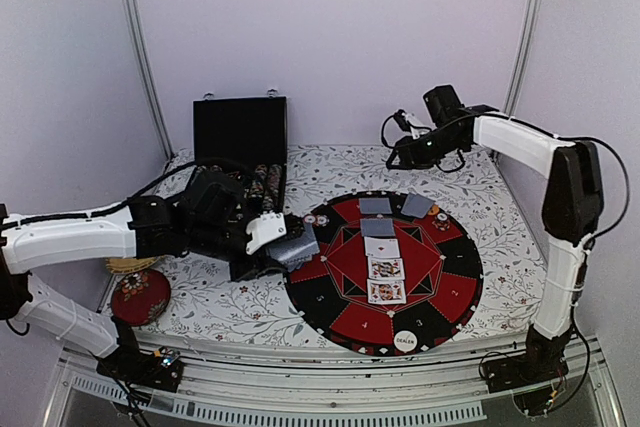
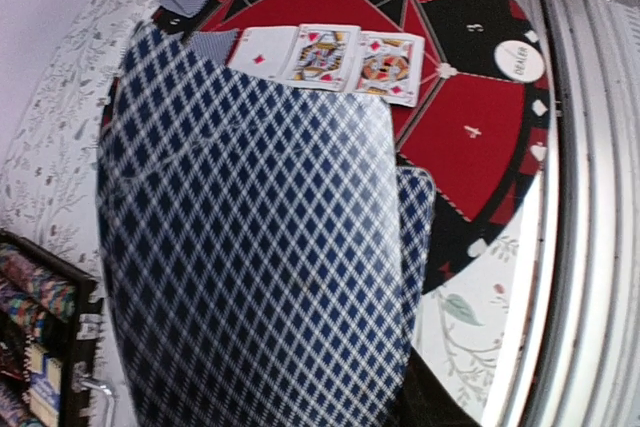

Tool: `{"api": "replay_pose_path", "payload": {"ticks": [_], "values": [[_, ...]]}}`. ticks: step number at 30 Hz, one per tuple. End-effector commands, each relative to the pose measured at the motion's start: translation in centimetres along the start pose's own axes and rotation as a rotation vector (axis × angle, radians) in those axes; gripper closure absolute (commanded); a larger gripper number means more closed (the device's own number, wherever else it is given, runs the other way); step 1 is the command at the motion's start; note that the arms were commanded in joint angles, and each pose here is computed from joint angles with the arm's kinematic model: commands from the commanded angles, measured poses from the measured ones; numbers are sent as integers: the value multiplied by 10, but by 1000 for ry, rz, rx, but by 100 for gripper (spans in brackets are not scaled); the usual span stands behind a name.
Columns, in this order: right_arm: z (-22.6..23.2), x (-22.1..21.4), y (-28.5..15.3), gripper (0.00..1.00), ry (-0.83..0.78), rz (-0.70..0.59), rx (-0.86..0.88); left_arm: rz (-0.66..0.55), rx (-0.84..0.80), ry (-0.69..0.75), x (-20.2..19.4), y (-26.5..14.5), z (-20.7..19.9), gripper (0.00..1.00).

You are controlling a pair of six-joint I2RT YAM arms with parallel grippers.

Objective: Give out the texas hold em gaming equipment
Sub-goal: Place the face-down deck piles on the poker table mat.

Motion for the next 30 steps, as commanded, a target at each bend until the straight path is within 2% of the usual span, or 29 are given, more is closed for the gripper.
{"api": "replay_pose_path", "payload": {"ticks": [1, 8, 12, 16, 26, 30], "values": [[29, -7, -41, 55, -98, -51, -2, -14, -113, -126, -6, 13, -50, 56], [52, -37, -49, 55, -132, -12, 6, -4, -243, -323, -30, 26, -104, 57], [68, -48, -47, 55, -162, 16, 12, 61, -250, -379, -43, 35, -122, 55], [80, -55, -44, 55, -185, 23, 31, 159, -189, -418, -57, 52, -117, 55], [77, -69, -46, 55, -175, 45, 17, 35, -188, -370, -13, 90, -105, 55], [75, -73, -46, 55, -171, 51, 6, 65, -212, -357, -17, 104, -106, 54]]}}
Point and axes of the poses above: each gripper's point midway between its finger pads, its own y axis out along the fingers, its own z axis along the line the jaws close on, x = y × z, the point moved 1 cm from there along -y, back along the fingers, and after that the axes turned 5 degrees about y, right-handed, at the moved point
